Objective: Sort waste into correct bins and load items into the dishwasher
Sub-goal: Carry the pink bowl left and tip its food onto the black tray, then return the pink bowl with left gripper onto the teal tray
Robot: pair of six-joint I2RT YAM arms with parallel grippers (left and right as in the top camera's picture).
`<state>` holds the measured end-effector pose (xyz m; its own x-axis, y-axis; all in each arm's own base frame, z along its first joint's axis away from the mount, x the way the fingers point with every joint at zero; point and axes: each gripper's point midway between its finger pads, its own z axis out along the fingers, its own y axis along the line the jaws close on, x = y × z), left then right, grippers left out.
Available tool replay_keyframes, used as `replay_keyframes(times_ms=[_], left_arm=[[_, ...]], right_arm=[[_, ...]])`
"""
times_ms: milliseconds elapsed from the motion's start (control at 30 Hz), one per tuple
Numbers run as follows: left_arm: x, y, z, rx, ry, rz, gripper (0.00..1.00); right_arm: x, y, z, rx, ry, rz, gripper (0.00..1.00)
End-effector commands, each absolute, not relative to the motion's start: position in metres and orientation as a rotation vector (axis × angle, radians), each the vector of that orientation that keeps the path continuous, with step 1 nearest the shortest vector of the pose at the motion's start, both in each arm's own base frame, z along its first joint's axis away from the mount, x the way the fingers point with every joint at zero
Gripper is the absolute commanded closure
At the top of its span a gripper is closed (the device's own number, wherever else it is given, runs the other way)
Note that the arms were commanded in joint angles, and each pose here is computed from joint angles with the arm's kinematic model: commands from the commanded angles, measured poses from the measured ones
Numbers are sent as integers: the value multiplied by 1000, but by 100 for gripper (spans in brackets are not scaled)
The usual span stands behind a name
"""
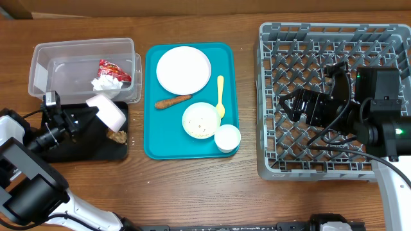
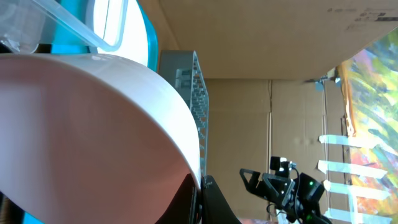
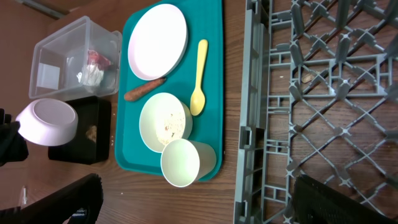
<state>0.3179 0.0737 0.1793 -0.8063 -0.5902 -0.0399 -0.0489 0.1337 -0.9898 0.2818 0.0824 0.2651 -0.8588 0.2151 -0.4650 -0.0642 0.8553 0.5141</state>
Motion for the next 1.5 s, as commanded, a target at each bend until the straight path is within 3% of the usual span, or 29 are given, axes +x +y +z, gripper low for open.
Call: replay_keyframes(times_ms=[0,367,467,633,833,1167,1467], left_arm=[[330,68,199,-542,1966,-1702,96],[341,-53,276,157,2183,-1598,96],[340,-81,247,199,2491,-1438,96],[338,-67,176,-96,3023,-607,96],[325,-77,165,-100,3099,-168,96],[298,-108,151,66,3153,31,96],[286,-120,101,178,3139,156,96]], right_arm=[[285,83,276,91,2475,714,0],[288,74,272,120,2482,635,0],[288,74,272,120,2483,635,0],[288,74,272,120,2483,635,0],[288,73,272,119,2482,634,0],[288,74,272,120,2482,635,0],[291,74,265,130,2512,637,0]])
